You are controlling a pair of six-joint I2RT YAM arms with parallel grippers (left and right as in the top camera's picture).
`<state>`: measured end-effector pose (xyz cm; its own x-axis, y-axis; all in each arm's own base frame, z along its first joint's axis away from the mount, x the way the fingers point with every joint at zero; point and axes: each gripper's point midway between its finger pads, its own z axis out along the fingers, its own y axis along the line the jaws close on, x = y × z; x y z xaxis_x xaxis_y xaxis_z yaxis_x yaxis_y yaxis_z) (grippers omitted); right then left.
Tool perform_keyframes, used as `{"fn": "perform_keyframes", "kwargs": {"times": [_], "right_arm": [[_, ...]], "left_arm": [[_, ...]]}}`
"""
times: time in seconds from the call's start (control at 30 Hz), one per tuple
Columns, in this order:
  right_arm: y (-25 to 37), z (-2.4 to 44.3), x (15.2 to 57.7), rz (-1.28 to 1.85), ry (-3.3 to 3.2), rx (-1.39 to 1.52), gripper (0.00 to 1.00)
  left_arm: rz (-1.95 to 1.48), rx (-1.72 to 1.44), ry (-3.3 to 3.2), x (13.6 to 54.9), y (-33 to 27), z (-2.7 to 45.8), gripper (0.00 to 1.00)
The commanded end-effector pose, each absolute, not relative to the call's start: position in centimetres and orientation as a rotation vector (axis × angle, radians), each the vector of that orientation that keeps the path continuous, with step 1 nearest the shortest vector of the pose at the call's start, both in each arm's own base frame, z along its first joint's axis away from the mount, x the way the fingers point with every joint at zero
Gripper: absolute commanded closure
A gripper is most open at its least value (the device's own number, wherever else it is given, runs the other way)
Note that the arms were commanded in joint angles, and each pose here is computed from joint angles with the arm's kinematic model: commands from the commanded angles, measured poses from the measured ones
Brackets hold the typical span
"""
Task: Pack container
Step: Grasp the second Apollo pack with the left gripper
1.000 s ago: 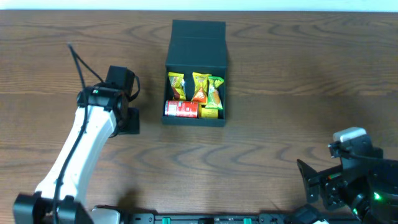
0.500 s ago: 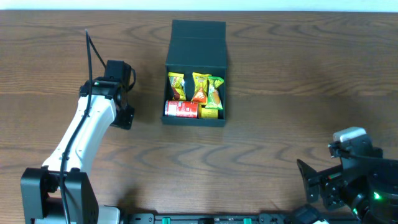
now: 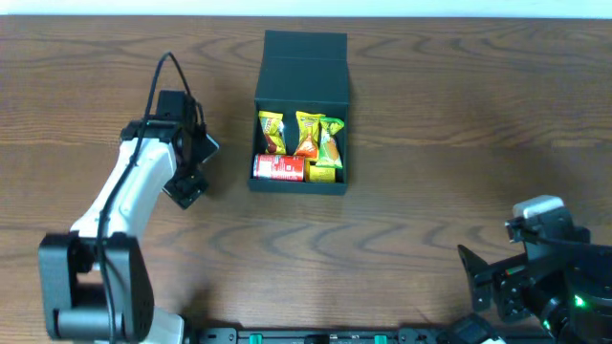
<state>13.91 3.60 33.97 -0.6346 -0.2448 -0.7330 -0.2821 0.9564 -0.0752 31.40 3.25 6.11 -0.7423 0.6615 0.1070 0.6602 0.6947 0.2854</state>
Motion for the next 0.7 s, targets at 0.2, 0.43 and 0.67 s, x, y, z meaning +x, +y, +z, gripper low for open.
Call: {"fn": "perform_keyframes", "kwargs": {"times": [0.2, 0.43, 0.67], "right_arm": [[2.9, 34.3, 14.1, 0.01, 2.273, -0.346, 0.01], [2.9, 34.3, 14.2, 0.01, 2.269, -0.345, 0.01], [3.0, 34.5, 14.3, 0.014, 2.26, -0.341, 0.01]], "left_arm": [[0.531, 1.466, 2.849, 32.5, 4.7, 1.7, 0.06], [0.493, 1.445, 2.899, 32.3, 6.1, 0.3, 0.09], [0.336, 1.39, 2.895, 32.2, 5.5, -0.3, 0.18]]}}
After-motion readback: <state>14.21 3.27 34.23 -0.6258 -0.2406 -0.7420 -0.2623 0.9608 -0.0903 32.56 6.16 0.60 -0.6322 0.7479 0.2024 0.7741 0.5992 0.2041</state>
